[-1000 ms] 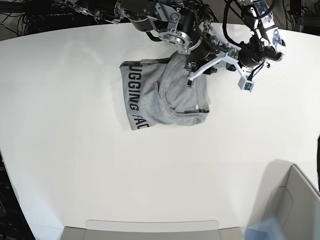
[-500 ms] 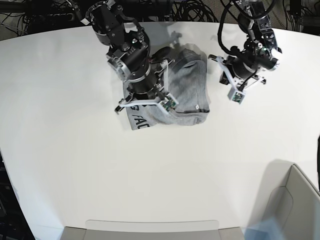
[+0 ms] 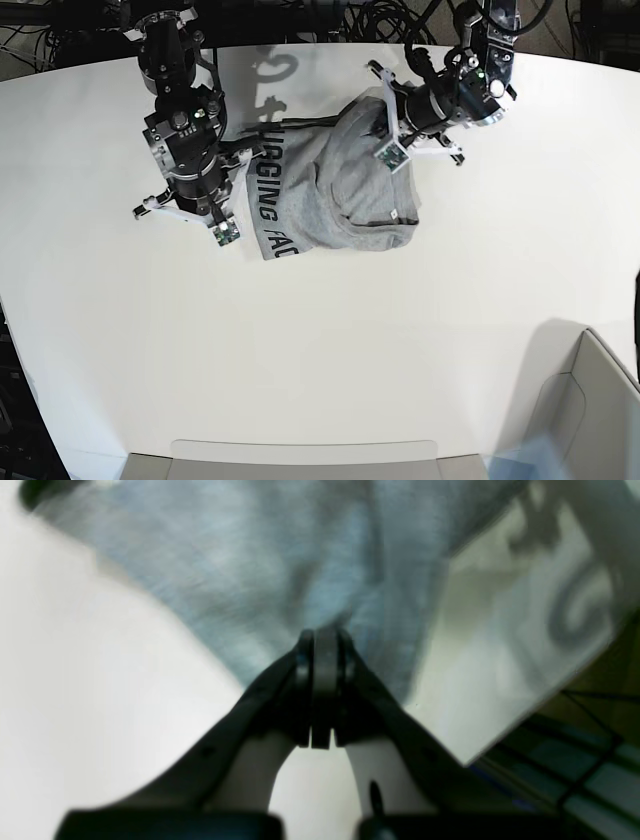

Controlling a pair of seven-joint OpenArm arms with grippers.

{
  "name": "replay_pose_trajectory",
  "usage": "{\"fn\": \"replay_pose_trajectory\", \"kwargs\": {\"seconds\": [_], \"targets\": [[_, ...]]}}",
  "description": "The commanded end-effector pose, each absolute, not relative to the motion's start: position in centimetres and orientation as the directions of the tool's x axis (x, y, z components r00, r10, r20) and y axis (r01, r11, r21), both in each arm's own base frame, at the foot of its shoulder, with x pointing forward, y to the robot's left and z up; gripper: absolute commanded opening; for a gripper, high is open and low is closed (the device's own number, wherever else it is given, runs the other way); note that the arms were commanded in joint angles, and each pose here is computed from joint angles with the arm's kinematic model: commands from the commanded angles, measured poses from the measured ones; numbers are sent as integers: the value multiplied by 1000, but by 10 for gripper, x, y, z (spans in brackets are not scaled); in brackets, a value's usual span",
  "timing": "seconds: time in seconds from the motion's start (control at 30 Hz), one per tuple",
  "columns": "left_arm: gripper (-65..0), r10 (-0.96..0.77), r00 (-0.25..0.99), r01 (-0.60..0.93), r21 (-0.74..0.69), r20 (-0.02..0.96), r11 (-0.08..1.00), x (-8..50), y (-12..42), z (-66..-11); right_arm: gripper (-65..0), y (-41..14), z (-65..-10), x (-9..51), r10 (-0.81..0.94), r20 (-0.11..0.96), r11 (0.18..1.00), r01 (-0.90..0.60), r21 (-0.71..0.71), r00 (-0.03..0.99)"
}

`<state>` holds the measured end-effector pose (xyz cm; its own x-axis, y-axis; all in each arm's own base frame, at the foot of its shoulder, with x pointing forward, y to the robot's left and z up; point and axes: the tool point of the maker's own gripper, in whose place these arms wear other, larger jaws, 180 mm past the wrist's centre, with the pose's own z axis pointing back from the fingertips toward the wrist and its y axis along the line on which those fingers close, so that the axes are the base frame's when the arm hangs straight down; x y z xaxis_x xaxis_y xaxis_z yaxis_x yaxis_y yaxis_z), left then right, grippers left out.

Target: Fold the T-shirt properly

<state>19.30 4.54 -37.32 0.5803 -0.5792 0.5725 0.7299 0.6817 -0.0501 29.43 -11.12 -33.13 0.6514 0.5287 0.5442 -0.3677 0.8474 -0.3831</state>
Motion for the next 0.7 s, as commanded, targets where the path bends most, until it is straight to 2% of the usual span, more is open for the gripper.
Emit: {"fn": "replay_pose_trajectory", "kwargs": {"seconds": [0.0,0.17,0.37,0.5,0.67], "targets": [[-650,-583,543,757,-52,605,651,191,35,-366,-650,-115,-321,302,521,574,852,-344,-394,632],[-650,-636,496,820,-77,591,568,174,15,-374,-650,-127,-329,297,549,530,833,-371,-410,646],[-650,-653,507,813,-62,562,578,198,22,-388,-650,-150,-339,284,571,471,816,-396,-422,673],[-650,-662,553,795,-83,506,601,209,35,-411,-650,-165,-346,273,579,432,807,-409,-427,692],[-650,-691,576,781,-44,437,623,238,67,-427,-650,-186,-353,258,567,385,808,-400,-432,728]]}}
